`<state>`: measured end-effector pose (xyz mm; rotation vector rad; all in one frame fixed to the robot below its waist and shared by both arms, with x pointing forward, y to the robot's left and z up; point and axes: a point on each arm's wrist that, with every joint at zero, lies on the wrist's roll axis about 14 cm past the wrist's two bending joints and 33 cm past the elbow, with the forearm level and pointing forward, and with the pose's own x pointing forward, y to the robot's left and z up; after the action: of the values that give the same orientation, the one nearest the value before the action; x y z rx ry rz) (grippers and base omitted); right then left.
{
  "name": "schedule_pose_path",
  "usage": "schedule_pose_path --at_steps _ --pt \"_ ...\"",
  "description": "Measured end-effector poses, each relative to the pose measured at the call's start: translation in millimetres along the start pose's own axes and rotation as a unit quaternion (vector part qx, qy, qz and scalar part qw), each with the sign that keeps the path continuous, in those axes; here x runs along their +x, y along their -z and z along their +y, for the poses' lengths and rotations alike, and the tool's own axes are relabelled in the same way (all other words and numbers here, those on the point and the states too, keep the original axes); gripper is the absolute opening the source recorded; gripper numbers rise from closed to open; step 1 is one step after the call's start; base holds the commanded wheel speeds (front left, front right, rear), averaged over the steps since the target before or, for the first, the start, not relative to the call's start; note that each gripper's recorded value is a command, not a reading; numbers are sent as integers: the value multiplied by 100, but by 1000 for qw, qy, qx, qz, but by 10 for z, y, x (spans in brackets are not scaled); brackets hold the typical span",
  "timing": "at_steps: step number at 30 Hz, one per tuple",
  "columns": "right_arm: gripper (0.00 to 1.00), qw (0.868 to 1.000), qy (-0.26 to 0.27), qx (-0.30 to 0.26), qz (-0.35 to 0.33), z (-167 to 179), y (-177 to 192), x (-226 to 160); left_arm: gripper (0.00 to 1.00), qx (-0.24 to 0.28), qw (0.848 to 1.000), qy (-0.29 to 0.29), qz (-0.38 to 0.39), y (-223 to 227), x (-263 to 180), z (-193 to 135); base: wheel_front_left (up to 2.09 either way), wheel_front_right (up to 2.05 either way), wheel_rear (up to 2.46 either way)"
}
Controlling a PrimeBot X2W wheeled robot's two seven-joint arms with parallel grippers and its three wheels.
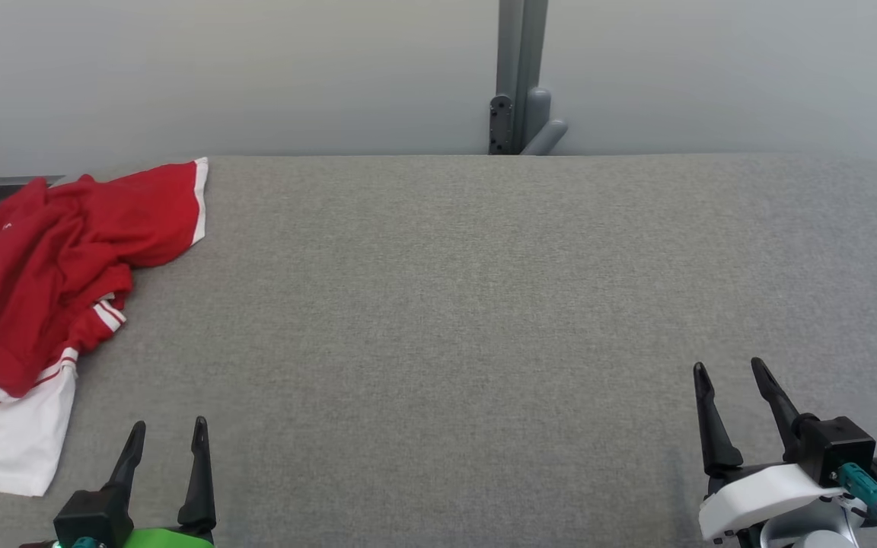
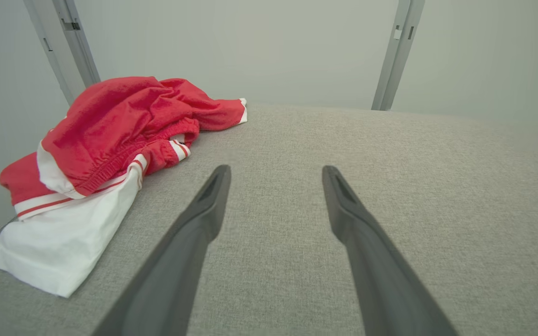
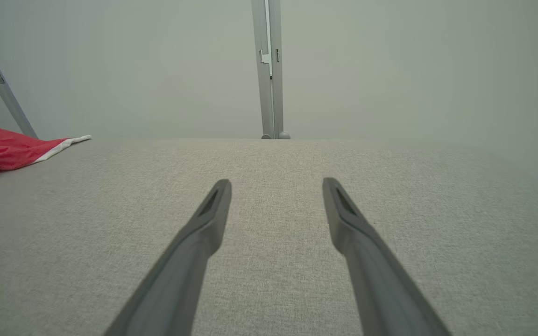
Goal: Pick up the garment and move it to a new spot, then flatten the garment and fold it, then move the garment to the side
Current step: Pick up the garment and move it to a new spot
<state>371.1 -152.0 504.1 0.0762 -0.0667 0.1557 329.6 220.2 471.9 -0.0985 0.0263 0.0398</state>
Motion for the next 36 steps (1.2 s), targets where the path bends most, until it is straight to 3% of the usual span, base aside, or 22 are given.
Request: schedule_pose_path --at_steps 9,16,22,30,36 --pt "100 995 -95 12 10 639 75 223 100 -5 996 -86 -8 -26 -387 499 0 0 0" --pt "100 981 -195 23 8 1343 58 370 100 -13 984 -179 -2 58 -927 965 0 0 0" --pt "100 972 -233 27 12 1601 98 447 100 -20 976 -218 -8 27 -1097 1130 0 0 0" --pt "100 970 -242 2 -1 1488 125 794 100 -28 977 -202 -60 -374 -528 1145 0 0 0" --pt "100 972 -236 -13 -5 1277 268 1134 100 7 988 -147 -52 -563 169 1209 0 0 0"
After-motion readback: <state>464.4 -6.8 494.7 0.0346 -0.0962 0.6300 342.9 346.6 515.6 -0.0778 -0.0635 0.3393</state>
